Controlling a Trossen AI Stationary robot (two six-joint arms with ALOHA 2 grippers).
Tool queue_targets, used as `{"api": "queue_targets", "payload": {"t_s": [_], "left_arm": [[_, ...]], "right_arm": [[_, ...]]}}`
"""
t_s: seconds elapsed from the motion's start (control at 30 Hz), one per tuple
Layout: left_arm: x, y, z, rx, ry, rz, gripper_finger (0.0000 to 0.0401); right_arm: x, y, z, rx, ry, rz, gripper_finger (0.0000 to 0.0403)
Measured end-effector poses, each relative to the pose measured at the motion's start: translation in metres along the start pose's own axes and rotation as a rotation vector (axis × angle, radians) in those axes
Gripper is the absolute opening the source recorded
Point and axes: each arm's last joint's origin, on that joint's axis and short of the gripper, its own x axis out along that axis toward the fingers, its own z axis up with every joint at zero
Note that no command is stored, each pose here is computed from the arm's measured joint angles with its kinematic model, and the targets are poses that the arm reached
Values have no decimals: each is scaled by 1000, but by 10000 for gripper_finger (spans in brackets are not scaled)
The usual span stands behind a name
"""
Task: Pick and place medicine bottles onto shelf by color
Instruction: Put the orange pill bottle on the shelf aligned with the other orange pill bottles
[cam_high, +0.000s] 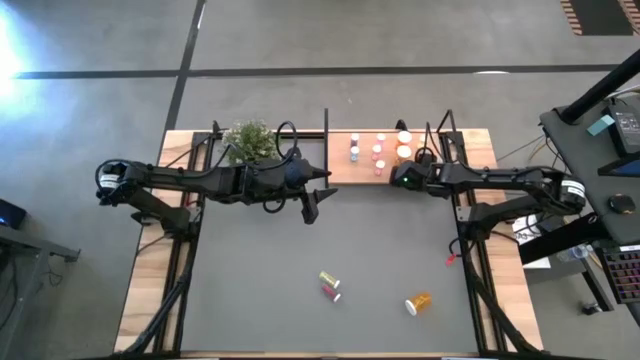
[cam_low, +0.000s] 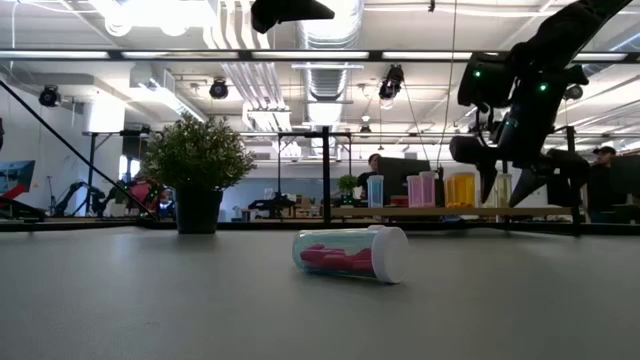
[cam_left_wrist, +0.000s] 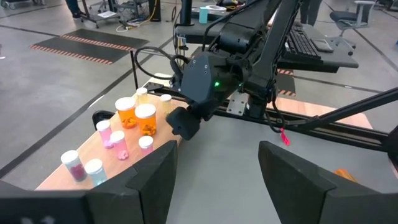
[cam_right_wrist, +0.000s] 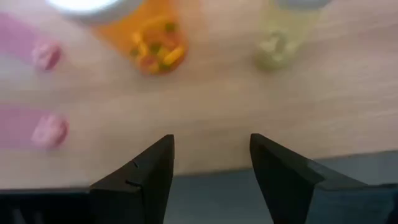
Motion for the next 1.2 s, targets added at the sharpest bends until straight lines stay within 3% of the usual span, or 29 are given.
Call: {"api": "queue_targets", "payload": {"t_s": [0.3, 0.5, 0.87, 1.03, 1.2], "left_arm": [[0, 0, -3, -43, 23, 0, 210], [0, 0, -4, -43, 24, 1, 210], [0, -2, -5, -43, 28, -13, 210], [-2, -7, -5, -40, 30, -32, 210], [-3, -13, -6, -151, 35, -47, 210]], "right_arm": [[-23, -7, -4, -6, 48, 68, 201], [-42, -4, -11, -84, 171, 238, 201], [-77, 1, -65, -714, 732, 671, 201], [-99, -4, -94, -1075, 778, 878, 201], [-116, -8, -118, -1272, 786, 1031, 201]]}}
